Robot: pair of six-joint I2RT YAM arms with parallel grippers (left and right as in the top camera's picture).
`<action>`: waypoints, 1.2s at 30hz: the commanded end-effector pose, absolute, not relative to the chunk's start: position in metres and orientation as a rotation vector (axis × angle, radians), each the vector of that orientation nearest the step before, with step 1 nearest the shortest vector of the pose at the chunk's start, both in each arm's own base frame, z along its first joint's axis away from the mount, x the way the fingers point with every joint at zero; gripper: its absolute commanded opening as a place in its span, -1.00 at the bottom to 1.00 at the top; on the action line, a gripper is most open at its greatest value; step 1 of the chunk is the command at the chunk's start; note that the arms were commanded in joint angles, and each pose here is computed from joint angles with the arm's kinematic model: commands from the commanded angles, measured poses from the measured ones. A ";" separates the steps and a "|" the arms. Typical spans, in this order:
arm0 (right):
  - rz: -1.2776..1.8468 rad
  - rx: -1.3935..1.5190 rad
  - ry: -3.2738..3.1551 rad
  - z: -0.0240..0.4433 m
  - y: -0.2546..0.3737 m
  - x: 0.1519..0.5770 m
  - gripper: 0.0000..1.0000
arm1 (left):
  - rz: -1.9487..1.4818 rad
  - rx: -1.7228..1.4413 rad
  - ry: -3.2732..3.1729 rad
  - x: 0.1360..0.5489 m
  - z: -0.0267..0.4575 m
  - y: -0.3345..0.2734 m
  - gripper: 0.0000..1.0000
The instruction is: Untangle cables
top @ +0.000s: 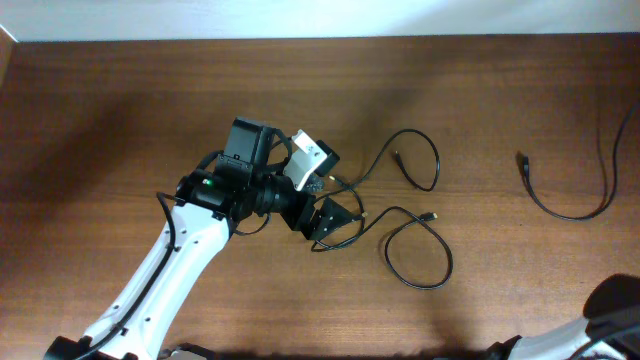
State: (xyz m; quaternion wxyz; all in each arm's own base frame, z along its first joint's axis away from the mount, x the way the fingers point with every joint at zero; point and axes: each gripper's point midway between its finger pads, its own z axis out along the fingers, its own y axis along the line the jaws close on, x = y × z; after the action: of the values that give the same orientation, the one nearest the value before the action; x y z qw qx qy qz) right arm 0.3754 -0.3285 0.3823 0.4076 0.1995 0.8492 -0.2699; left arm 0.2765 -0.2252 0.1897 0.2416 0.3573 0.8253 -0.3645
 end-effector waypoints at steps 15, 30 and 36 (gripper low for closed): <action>0.200 0.540 2.601 0.121 -0.268 0.411 0.87 | -1.001 0.975 2.250 0.278 0.193 -0.226 0.98; 0.714 -0.100 3.029 0.113 -0.012 0.388 0.96 | -1.001 0.975 2.249 0.278 0.193 -0.227 0.98; 0.738 -0.322 3.032 0.114 0.046 0.387 0.98 | -1.001 0.975 2.249 0.278 0.193 -0.227 0.98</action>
State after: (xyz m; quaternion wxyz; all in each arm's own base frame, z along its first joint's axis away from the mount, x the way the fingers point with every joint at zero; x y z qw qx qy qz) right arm 0.3896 0.0296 0.1121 0.0035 -0.0803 0.9711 0.2249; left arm 0.2766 -0.2253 0.1897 0.2419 0.3574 0.8251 -0.3645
